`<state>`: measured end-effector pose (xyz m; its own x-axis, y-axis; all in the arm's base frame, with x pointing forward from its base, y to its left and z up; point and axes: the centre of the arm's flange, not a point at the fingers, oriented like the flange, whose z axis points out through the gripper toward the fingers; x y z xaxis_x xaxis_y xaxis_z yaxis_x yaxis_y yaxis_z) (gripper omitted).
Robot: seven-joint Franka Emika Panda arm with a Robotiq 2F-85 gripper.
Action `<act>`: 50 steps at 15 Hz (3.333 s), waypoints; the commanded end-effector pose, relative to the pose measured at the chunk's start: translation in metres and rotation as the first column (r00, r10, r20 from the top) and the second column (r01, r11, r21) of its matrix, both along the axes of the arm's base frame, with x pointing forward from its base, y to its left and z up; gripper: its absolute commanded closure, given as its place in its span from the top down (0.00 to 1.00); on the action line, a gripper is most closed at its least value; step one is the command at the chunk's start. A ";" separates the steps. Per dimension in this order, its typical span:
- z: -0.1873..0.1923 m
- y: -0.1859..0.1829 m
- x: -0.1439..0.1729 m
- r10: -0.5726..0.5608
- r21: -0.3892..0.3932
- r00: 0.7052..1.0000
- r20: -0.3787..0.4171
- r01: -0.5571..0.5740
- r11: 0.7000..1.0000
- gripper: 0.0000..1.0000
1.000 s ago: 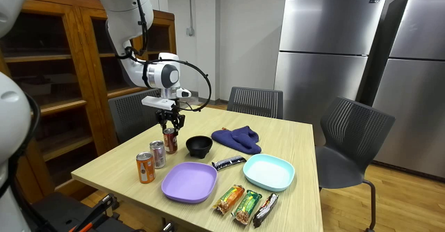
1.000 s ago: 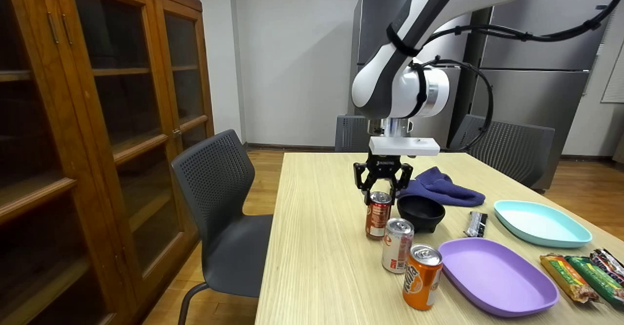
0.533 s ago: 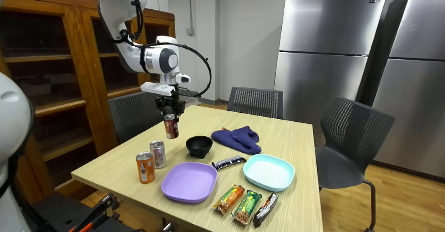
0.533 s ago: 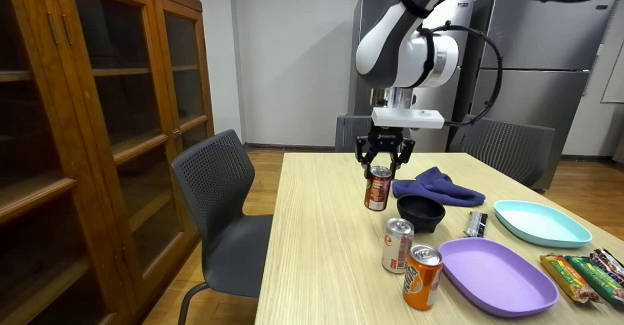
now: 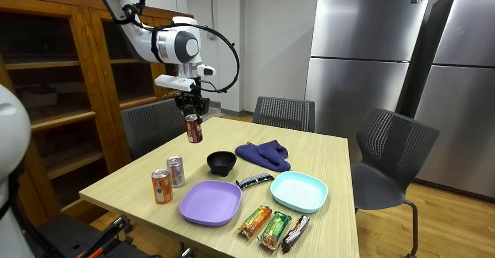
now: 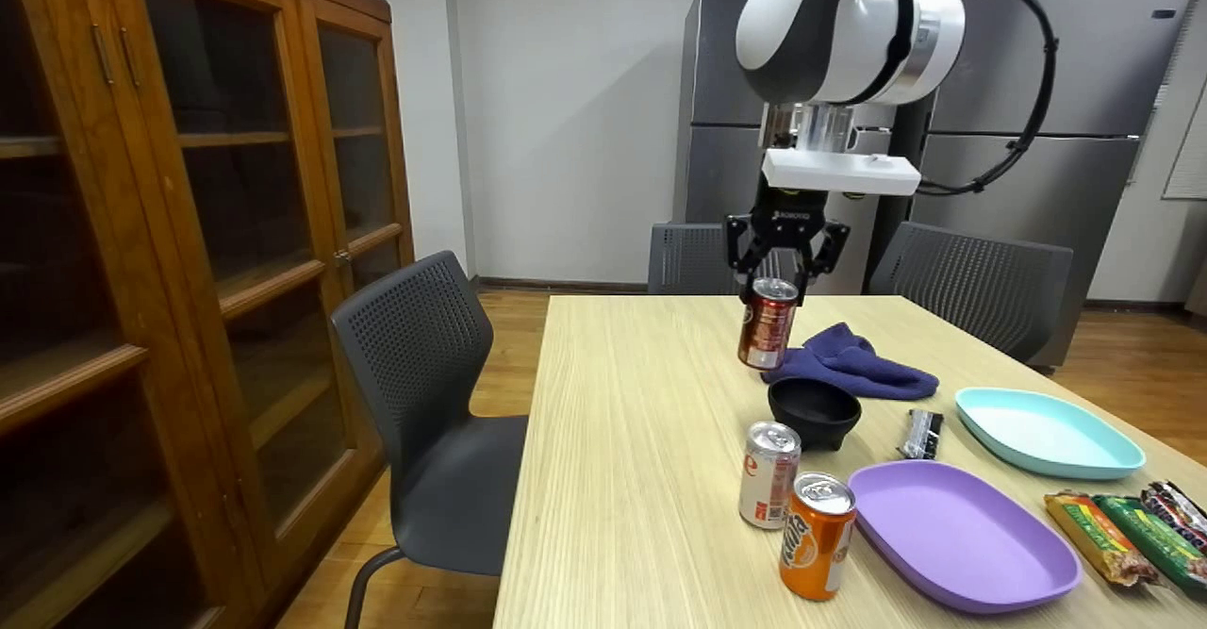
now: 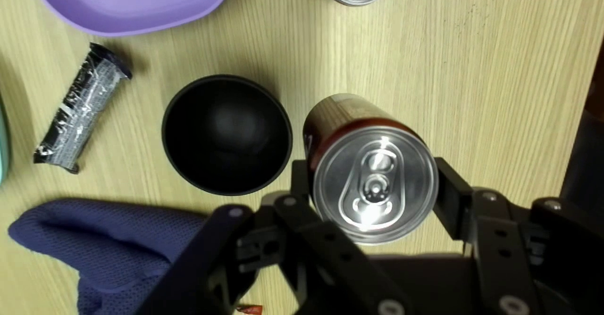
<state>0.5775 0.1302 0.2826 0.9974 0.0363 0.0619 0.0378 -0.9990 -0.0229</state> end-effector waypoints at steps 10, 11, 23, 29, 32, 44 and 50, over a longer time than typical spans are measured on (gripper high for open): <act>0.007 -0.115 -0.076 -0.218 -0.042 0.975 -0.049 0.216 0.976 0.38; 0.001 -0.123 -0.081 -0.237 -0.043 0.970 -0.057 0.235 0.971 0.38; -0.069 -0.187 -0.104 -0.474 0.006 0.876 -0.090 0.476 0.879 0.38; -0.100 -0.192 -0.098 -0.526 0.011 0.846 -0.089 0.529 0.849 0.38; -0.111 -0.193 -0.097 -0.537 0.006 0.839 -0.092 0.539 0.842 0.38; -0.088 -0.185 -0.110 -0.565 0.038 0.817 -0.116 0.572 0.819 1.00; -0.044 -0.157 -0.118 -0.556 0.103 0.822 -0.124 0.568 0.816 1.00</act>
<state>0.4741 -0.0434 0.2065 0.8403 -0.5404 -0.0428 -0.5419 -0.8351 -0.0947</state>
